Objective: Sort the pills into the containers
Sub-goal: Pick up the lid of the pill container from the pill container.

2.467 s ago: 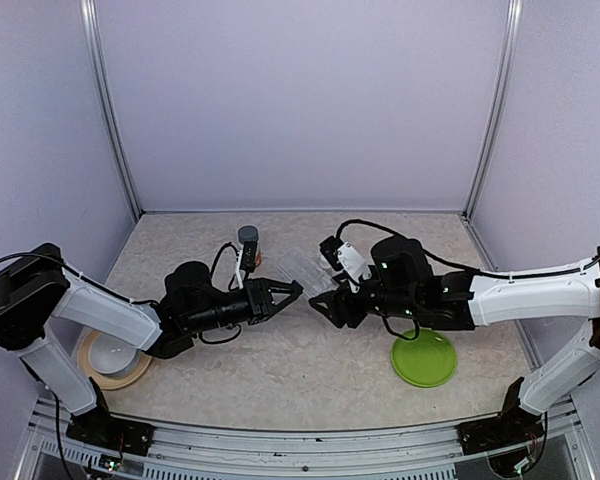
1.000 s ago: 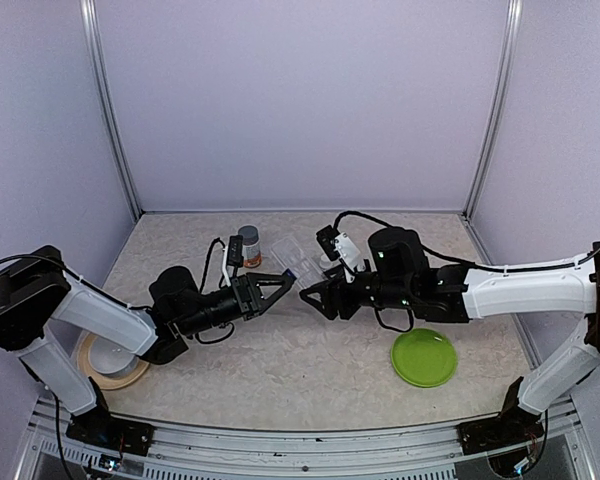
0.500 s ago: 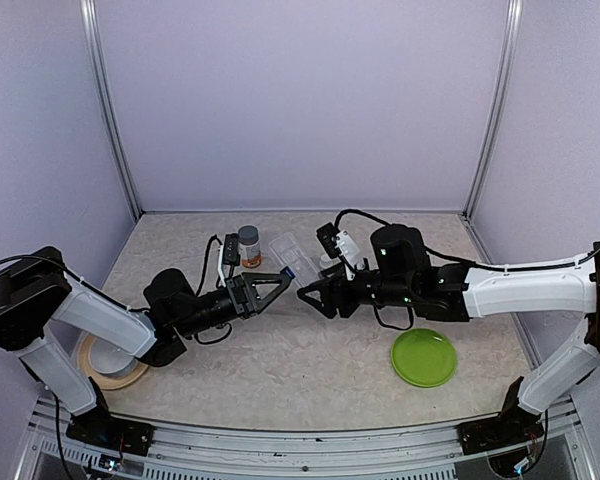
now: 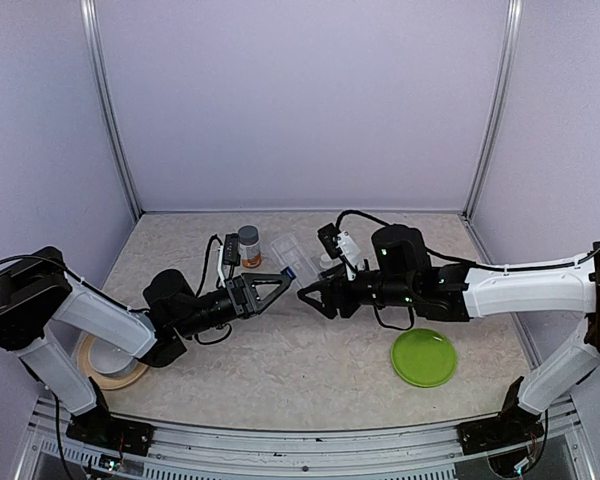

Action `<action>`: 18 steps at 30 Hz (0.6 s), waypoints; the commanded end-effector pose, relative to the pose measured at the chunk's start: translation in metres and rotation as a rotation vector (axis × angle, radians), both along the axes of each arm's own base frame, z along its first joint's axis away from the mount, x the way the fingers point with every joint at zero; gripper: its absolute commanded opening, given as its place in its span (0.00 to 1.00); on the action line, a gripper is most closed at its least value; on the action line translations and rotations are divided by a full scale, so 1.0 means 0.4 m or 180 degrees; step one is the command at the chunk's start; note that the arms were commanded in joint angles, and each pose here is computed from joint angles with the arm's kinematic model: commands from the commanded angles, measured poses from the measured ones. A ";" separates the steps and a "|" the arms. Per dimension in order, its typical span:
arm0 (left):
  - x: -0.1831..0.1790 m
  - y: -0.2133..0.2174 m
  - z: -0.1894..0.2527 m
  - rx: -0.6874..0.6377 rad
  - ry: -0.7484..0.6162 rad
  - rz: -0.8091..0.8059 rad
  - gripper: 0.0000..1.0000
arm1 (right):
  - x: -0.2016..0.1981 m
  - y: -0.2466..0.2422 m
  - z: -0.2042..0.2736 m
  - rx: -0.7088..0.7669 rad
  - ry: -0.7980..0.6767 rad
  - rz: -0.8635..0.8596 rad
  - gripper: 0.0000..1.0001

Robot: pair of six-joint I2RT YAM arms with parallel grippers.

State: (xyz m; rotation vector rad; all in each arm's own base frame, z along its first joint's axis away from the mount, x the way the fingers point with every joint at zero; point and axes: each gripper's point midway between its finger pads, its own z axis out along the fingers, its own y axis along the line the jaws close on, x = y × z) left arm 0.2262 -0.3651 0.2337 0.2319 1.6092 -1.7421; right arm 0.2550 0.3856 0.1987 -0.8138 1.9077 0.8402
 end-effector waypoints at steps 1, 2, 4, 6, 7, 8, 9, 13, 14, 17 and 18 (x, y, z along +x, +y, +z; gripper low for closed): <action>-0.204 0.011 0.219 -0.0834 -0.0991 -0.0848 0.38 | 0.055 -0.122 -0.201 -0.0770 0.0393 -0.0611 0.50; -0.208 0.014 0.222 -0.0856 -0.1010 -0.0862 0.38 | 0.058 -0.125 -0.203 -0.0786 0.0397 -0.0630 0.49; -0.218 0.016 0.225 -0.0876 -0.1043 -0.0900 0.39 | 0.063 -0.129 -0.209 -0.0816 0.0418 -0.0671 0.50; -0.225 0.015 0.229 -0.0881 -0.1091 -0.0920 0.39 | 0.062 -0.128 -0.212 -0.0827 0.0432 -0.0658 0.50; -0.228 0.015 0.231 -0.0884 -0.1105 -0.0928 0.39 | 0.062 -0.127 -0.212 -0.0823 0.0432 -0.0656 0.50; -0.229 0.014 0.230 -0.0880 -0.1104 -0.0932 0.38 | 0.062 -0.126 -0.209 -0.0810 0.0429 -0.0649 0.50; -0.227 0.013 0.229 -0.0876 -0.1087 -0.0921 0.39 | 0.061 -0.125 -0.207 -0.0797 0.0427 -0.0645 0.50; -0.196 0.011 0.207 -0.0759 -0.0948 -0.0731 0.45 | 0.059 -0.122 -0.189 -0.0765 0.0367 -0.0596 0.50; -0.185 0.010 0.202 -0.0704 -0.0912 -0.0665 0.46 | 0.056 -0.119 -0.180 -0.0754 0.0335 -0.0555 0.49; -0.149 0.001 0.171 -0.0470 -0.0778 -0.0465 0.52 | 0.048 -0.115 -0.165 -0.0765 0.0222 -0.0427 0.50; -0.138 -0.001 0.161 -0.0400 -0.0740 -0.0399 0.55 | 0.047 -0.116 -0.161 -0.0765 0.0194 -0.0401 0.50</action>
